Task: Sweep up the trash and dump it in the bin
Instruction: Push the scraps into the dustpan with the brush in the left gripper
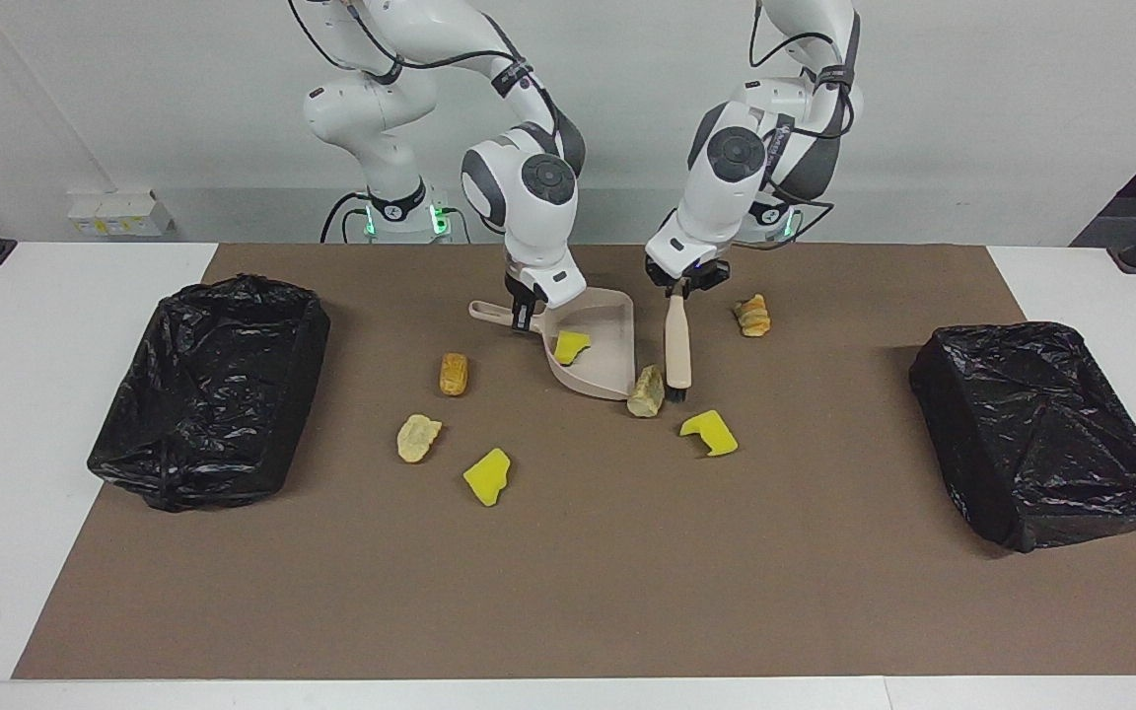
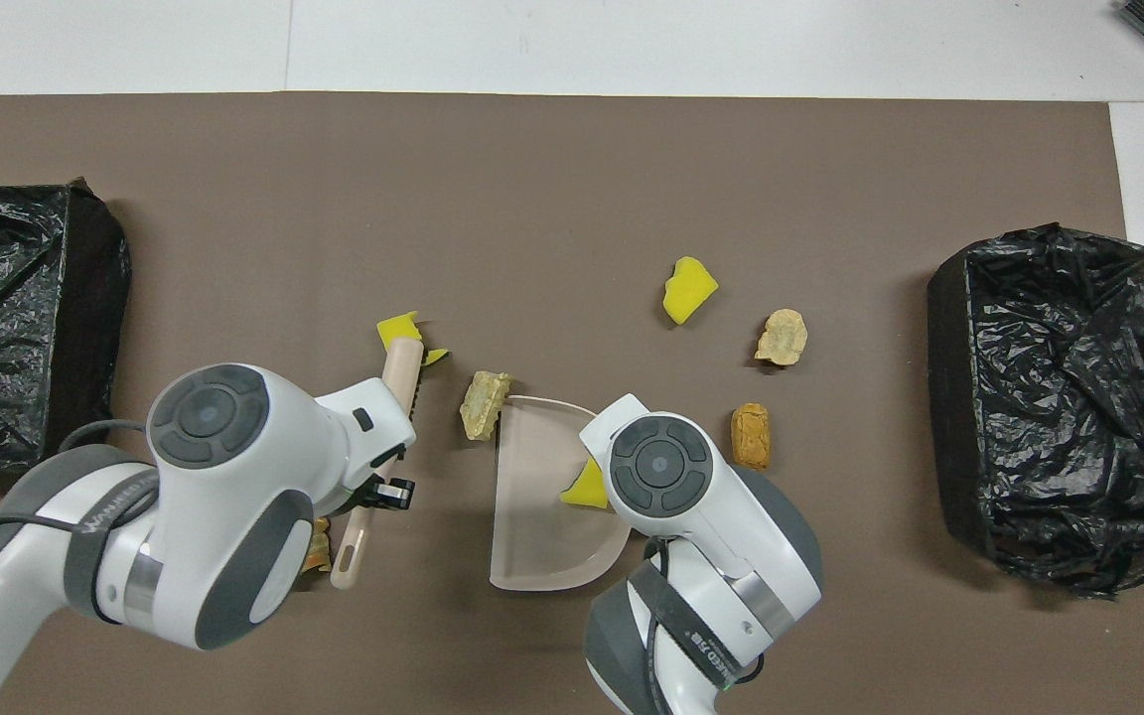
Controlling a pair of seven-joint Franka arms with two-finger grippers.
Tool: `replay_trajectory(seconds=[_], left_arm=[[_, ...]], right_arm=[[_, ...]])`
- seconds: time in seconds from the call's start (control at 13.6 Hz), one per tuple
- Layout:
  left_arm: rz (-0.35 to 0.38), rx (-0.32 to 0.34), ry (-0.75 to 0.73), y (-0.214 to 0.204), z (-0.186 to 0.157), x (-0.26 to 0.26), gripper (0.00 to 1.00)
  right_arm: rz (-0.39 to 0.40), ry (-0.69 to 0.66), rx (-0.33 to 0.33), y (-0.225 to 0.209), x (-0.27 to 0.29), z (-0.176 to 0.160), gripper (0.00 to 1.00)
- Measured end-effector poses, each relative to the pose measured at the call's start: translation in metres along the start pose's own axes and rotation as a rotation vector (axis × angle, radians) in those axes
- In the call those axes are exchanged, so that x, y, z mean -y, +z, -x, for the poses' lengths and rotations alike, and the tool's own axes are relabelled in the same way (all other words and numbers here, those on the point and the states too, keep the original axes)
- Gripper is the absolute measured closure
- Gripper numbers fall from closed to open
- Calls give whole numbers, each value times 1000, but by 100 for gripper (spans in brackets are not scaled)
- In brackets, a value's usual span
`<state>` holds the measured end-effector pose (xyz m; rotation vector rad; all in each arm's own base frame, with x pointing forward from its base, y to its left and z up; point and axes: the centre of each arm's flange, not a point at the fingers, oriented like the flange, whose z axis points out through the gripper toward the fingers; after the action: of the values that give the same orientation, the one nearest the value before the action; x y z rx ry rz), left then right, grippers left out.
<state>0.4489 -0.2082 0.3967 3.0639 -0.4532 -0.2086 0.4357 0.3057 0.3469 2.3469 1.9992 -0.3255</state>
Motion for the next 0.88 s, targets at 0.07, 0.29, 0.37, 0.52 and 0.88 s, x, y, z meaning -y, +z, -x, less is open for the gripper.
replay_trajectory(seconds=[0.07, 0.29, 0.37, 0.52, 0.88], left_arm=[[-11, -36, 36, -1, -11, 20, 74], [-75, -75, 108, 3, -61, 66, 74], [-104, -77, 132, 7, -82, 77, 74], [-118, -80, 174, 16, -117, 95, 74], [-103, -29, 213, 33, -129, 93, 74]], right_arm=[[-9, 31, 11, 0, 2, 1, 68], [-37, 135, 50, -1, 8, 6, 68], [-41, 165, 57, -2, 10, 6, 68], [-39, 191, 59, -4, 13, 6, 68], [-26, 218, 42, -6, 10, 5, 68]])
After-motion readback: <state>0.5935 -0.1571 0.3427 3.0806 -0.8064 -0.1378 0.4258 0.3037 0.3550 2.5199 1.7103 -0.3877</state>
